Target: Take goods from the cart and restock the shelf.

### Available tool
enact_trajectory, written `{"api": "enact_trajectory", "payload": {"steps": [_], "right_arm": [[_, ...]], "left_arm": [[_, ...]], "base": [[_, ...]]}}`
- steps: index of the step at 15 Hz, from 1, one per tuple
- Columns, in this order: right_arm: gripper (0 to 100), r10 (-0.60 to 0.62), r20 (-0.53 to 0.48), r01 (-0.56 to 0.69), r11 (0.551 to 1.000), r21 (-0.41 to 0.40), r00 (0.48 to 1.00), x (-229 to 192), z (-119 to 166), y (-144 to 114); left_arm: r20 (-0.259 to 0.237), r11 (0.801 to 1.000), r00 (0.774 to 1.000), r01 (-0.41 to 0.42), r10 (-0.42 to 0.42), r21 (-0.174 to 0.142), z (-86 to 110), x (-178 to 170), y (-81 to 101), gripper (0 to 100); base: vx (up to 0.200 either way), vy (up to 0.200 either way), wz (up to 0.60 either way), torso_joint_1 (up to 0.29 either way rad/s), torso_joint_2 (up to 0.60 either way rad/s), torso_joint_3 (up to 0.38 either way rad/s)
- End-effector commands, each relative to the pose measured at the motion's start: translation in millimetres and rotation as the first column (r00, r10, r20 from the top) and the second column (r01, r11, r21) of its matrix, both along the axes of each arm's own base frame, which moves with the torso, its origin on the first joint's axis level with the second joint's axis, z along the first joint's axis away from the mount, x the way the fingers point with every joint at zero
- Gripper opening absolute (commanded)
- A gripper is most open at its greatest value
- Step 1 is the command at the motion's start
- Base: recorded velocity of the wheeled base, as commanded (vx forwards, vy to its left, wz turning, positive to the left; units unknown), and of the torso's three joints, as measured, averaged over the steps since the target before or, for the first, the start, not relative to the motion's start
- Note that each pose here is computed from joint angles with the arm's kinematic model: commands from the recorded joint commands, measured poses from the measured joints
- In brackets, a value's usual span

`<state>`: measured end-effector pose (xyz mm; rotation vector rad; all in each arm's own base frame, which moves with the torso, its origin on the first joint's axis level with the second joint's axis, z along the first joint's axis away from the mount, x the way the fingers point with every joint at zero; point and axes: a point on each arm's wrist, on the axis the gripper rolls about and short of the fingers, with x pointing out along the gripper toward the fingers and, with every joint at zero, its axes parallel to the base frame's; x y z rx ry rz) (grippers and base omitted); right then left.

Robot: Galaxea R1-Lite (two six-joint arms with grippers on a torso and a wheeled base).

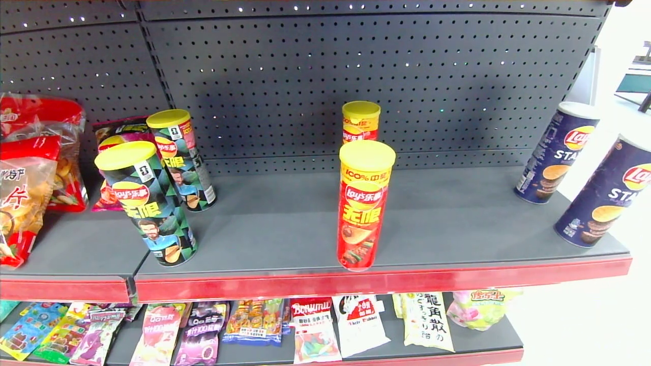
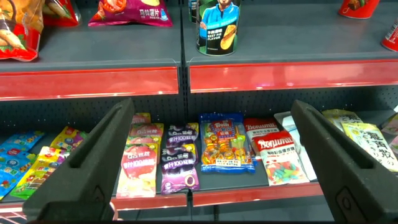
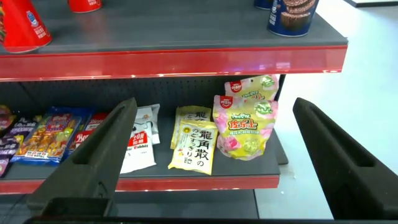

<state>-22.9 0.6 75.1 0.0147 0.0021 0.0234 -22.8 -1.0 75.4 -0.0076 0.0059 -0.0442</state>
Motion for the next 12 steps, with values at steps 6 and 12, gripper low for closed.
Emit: {"api": "enact_trajectory", "payload": {"steps": [6,12], "right_arm": [[100,0.0,-0.001,0.0,1.0,0.001,1.0,0.1,0.0,0.0],[100,0.0,-0.001,0.0,1.0,-0.002,1.0,0.1,0.0,0.0]], "left_arm": [[0.001,1.0,1.0,0.0,0.0,0.001,0.0,0.0,0.0,100],[0.001,1.0,1.0,0.0,0.0,0.001,0.0,0.0,0.0,100]], "base": [[0.0,0.0,0.0,0.0,0.0,0.0],[0.0,0.0,0.0,0.0,0.0,0.0]]}}
